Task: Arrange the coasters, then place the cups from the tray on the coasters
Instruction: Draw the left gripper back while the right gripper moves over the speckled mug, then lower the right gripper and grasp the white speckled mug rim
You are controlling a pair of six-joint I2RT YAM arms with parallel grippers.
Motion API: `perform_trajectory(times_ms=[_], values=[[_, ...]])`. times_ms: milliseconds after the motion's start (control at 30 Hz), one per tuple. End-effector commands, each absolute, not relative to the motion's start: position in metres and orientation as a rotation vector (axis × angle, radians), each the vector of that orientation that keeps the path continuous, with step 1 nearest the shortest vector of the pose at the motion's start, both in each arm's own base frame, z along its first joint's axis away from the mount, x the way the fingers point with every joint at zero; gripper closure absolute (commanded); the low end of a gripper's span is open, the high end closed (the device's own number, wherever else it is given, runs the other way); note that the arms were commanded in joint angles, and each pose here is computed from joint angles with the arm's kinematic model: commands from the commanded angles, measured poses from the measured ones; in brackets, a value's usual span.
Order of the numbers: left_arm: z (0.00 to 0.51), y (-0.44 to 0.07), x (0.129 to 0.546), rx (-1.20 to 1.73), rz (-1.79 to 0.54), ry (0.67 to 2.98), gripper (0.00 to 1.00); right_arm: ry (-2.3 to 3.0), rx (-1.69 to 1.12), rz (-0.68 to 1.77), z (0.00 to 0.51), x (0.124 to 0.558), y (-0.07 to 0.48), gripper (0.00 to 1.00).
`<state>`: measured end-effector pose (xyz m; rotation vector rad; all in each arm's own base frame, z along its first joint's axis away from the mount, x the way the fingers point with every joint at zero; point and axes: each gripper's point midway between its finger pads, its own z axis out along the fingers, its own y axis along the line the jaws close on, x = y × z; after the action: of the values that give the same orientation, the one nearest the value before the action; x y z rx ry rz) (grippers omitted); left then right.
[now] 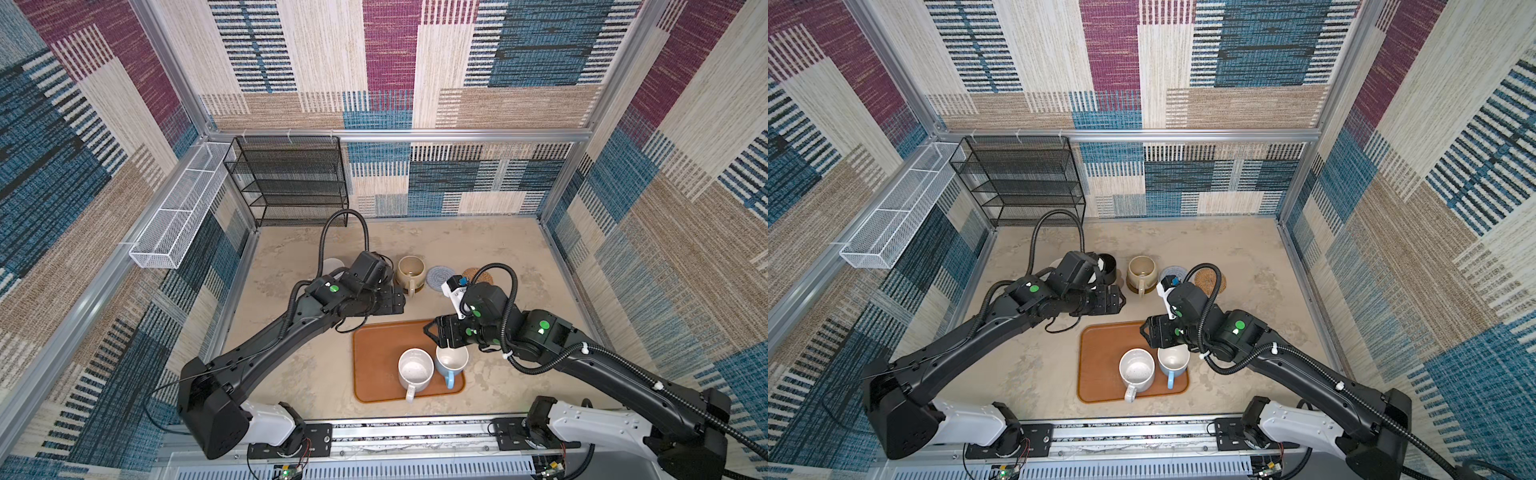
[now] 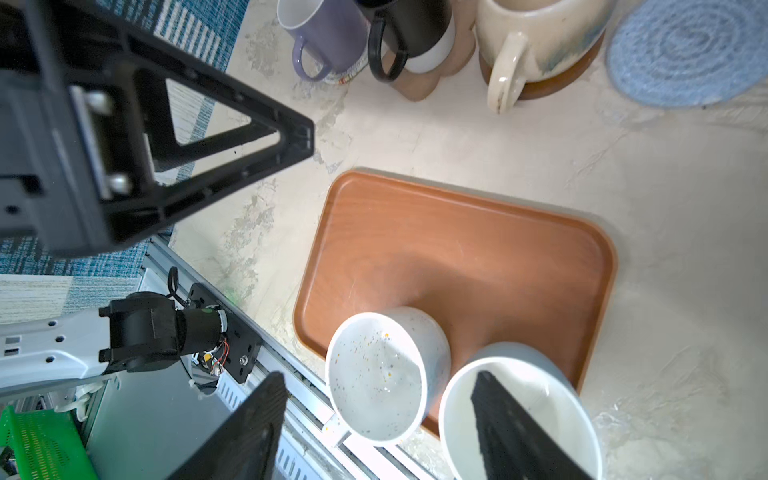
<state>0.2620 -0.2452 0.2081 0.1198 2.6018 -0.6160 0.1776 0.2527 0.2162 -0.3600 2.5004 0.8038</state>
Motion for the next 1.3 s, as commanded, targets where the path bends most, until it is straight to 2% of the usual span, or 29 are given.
perform_trajectory(times_ms=[0,167,367,900,1267], values=[[0.204,-0.243,0.232,0.225,-0.719,2.642,0.11,2.544,-0.295,0.789,0.213,0.167,0.255,0.33],[0.195,-0.233,0.206,0.249,-0.811,2.664,0.12,2.617,-0.335,0.774,0.206,0.141,0.266,0.38],[0.182,-0.233,0.185,0.259,-0.902,2.710,0.13,2.701,-0.361,0.785,0.194,0.118,0.270,0.40],[0.151,-0.218,0.169,0.183,-0.870,2.779,0.13,2.831,-0.441,0.867,0.139,0.080,0.304,0.40],[0.142,-0.218,0.167,0.159,-0.892,2.784,0.13,2.864,-0.378,0.802,0.115,0.082,0.301,0.37]])
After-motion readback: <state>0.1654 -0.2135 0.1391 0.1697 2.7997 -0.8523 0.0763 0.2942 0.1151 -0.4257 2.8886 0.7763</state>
